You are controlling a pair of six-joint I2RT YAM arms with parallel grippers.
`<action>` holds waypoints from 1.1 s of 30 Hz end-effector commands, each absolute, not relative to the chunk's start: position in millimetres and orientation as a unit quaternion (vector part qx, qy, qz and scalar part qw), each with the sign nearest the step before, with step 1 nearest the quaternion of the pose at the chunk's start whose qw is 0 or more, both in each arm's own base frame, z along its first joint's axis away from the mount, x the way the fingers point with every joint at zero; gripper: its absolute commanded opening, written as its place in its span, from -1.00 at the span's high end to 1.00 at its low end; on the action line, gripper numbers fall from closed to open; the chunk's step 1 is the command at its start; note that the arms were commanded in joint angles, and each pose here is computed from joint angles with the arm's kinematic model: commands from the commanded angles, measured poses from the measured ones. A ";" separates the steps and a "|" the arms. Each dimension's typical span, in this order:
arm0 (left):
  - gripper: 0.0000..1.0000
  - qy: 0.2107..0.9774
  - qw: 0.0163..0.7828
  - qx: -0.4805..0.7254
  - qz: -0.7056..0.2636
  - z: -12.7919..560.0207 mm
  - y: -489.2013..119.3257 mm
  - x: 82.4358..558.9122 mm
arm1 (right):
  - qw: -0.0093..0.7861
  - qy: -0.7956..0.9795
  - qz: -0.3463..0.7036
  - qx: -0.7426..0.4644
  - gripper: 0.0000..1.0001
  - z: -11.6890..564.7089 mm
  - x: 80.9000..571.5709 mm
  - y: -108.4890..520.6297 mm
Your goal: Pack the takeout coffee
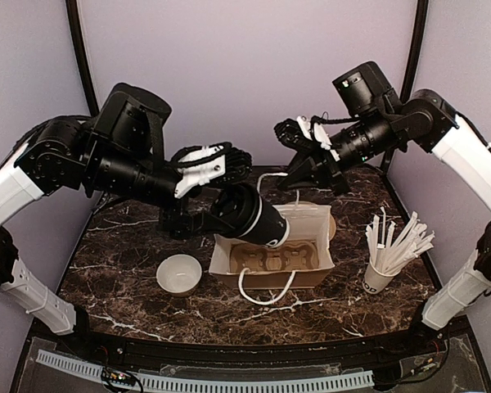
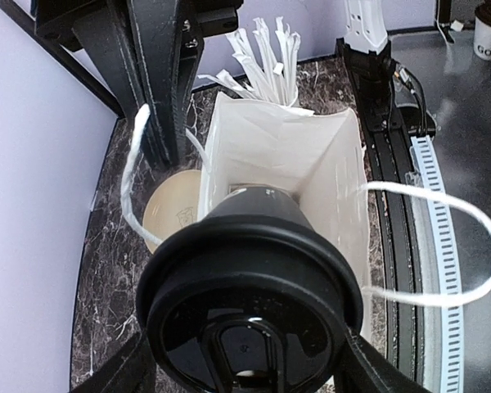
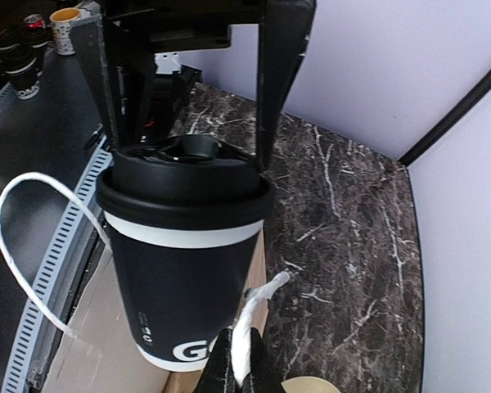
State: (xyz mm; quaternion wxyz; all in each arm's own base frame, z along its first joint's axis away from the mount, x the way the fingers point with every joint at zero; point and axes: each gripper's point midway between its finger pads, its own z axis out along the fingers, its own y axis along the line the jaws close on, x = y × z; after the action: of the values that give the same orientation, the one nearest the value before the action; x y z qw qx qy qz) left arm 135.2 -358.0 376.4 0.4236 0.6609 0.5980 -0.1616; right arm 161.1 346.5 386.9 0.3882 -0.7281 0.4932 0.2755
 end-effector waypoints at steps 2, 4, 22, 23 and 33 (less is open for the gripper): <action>0.07 0.576 0.415 0.700 -0.070 341.1 -367.7 139.0 | 0.330 0.471 0.315 -0.755 1.00 361.4 122.0 337.8; 0.08 0.573 0.406 0.710 -0.054 332.1 -371.9 138.6 | 0.327 0.473 0.316 -0.755 1.00 358.6 118.6 335.6; 0.13 0.634 0.328 0.697 0.070 273.7 -403.8 105.3 | 0.312 0.494 0.376 -0.719 1.00 363.6 94.0 344.3; 0.13 0.636 0.321 0.697 0.075 271.2 -402.2 99.0 | 0.308 0.494 0.380 -0.719 1.00 361.3 91.2 344.1; 0.16 0.638 0.306 0.690 0.154 241.6 -410.3 74.5 | 0.270 0.480 0.397 -0.734 1.00 341.3 57.5 328.1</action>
State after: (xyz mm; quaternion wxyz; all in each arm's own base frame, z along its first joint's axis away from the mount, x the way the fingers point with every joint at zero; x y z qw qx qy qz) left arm 74.7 -423.0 244.0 0.3065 0.7055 0.6293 0.1106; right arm 76.9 335.3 334.5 0.2705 -0.7283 0.5040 0.3772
